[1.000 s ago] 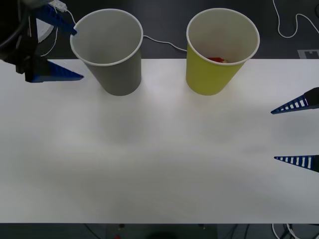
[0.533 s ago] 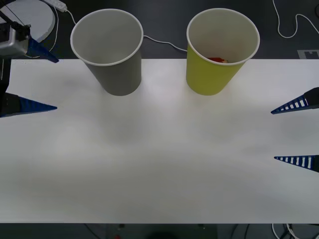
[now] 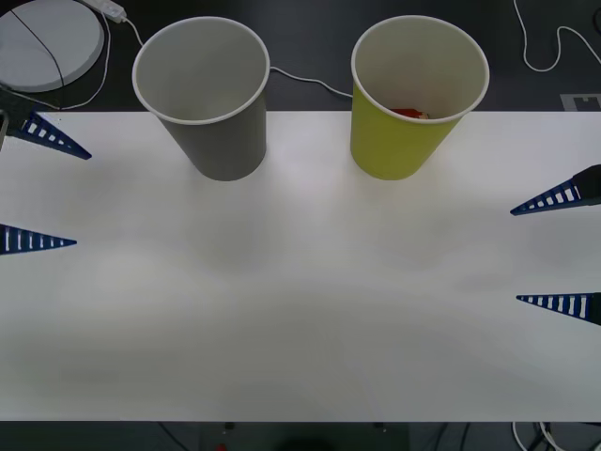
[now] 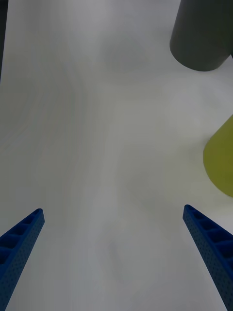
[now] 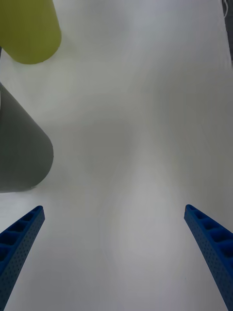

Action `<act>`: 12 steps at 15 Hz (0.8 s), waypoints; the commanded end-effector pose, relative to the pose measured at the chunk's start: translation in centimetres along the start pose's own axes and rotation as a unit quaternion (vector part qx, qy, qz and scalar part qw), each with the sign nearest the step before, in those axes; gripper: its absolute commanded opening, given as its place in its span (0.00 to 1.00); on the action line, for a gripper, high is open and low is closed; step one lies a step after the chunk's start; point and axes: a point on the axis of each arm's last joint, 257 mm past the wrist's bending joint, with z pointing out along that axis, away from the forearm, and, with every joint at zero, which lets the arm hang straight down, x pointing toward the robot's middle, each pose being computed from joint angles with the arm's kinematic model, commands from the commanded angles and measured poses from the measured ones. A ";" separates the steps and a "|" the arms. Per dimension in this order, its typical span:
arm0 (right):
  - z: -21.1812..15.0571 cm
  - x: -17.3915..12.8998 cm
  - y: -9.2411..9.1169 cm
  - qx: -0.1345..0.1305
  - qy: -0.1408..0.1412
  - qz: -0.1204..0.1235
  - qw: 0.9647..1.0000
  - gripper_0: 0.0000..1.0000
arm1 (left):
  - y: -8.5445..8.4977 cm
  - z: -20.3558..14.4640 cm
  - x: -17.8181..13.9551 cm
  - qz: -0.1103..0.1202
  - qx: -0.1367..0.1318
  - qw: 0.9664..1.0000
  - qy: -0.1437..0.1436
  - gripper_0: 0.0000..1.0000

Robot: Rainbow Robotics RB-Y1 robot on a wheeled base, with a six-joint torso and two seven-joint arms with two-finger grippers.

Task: Put the can into the green bin and the plastic bottle into the gray bin

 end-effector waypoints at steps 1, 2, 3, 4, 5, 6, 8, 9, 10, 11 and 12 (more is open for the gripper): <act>0.0 0.0 0.0 0.000 0.000 0.000 1.000 1.00 | -0.7 0.2 1.7 0.010 0.007 1.000 -0.009 1.00; 0.0 0.0 0.0 0.000 0.000 0.000 1.000 1.00 | -0.8 0.3 2.2 0.015 0.008 1.000 -0.008 1.00; 0.0 0.0 0.0 0.000 0.000 0.000 1.000 1.00 | -1.1 0.4 2.5 0.015 0.010 1.000 -0.006 1.00; 0.0 0.0 0.0 0.000 0.000 0.000 1.000 1.00 | -1.4 0.5 2.5 0.013 0.013 1.000 -0.008 1.00; 0.0 0.0 0.0 0.000 0.000 0.000 1.000 1.00 | -1.7 0.6 2.6 0.011 0.015 1.000 -0.011 1.00; 0.0 0.0 0.0 0.000 0.000 0.000 1.000 1.00 | -1.8 0.7 2.6 0.010 0.017 1.000 -0.011 1.00; 0.0 0.0 0.0 0.000 0.000 0.000 1.000 1.00 | -2.3 0.8 2.9 0.008 0.021 1.000 -0.012 1.00; 0.0 0.0 0.0 0.000 0.000 0.000 1.000 1.00 | -2.4 0.9 2.7 0.007 0.022 1.000 -0.016 1.00; 0.0 0.0 0.0 0.000 0.000 0.000 1.000 1.00 | -2.4 0.9 2.6 0.008 0.022 1.000 -0.018 1.00; 0.0 0.0 0.0 0.000 0.000 0.000 1.000 1.00 | -2.4 0.9 2.6 0.007 0.022 1.000 -0.019 1.00; 0.0 0.0 0.0 0.000 0.000 0.000 1.000 1.00 | -2.4 0.9 2.5 0.008 0.023 0.999 -0.020 1.00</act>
